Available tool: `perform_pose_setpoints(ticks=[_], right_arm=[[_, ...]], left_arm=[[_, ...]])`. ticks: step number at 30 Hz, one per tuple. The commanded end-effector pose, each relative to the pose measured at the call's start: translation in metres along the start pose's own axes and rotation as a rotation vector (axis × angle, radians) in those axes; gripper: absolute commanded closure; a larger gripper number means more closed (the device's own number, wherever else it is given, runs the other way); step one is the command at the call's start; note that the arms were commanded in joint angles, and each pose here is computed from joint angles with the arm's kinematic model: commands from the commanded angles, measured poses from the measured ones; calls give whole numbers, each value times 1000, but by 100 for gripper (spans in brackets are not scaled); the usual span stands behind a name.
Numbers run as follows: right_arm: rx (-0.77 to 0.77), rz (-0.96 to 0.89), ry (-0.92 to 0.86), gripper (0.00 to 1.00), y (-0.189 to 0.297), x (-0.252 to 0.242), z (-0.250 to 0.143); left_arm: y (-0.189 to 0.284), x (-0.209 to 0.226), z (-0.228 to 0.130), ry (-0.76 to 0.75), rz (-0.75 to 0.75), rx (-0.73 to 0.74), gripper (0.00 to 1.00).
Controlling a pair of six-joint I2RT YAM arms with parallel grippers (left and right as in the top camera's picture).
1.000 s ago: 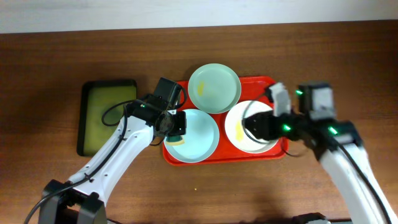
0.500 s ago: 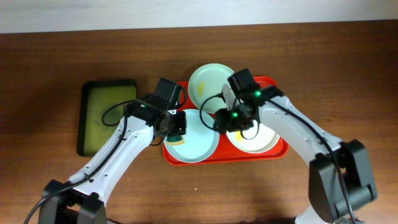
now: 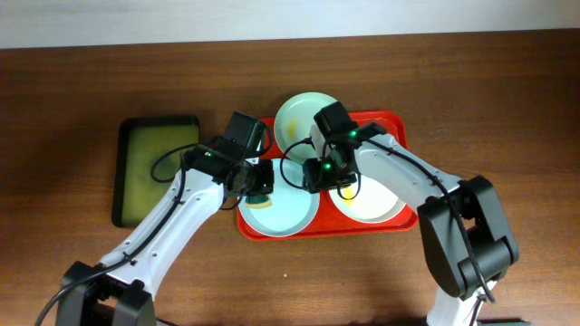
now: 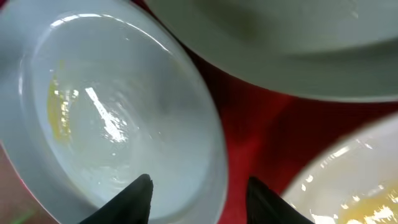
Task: Clean dirty plates on tray and stack at the side
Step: 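Reach the right gripper to the light blue plate rim and grasp it, then hold the plate with the right gripper and scrub it with the sponge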
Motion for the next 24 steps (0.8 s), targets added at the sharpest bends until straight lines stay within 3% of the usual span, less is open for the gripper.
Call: perform_pose_setpoints(ticks=[1,14,22,24], right_arm=[[-24,-5,30,52,1,5,5],[-20,-54,19,62,-15,-12,-4],[14,-68,8,79,-29,-19,-8],[15,-68,-6,88,-29,-19,-9]], left_arm=[[-4,-1,-3,6,-12,13,100],[-4,-2,-3,6,-15,14,100],[-5,-3,-4,6,-16,14,100],[-9,-7,-6,-7,-22,10,100]])
Point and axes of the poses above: each gripper's point midway between its finger pads, its own y axis back along the fingers, its own x axis along the line the jaws close on, z = x × y, the point moved 2 cm from there along y, back along the fingers, and after that the axes turned 9 degrees about -y, right-handed, at the moved point
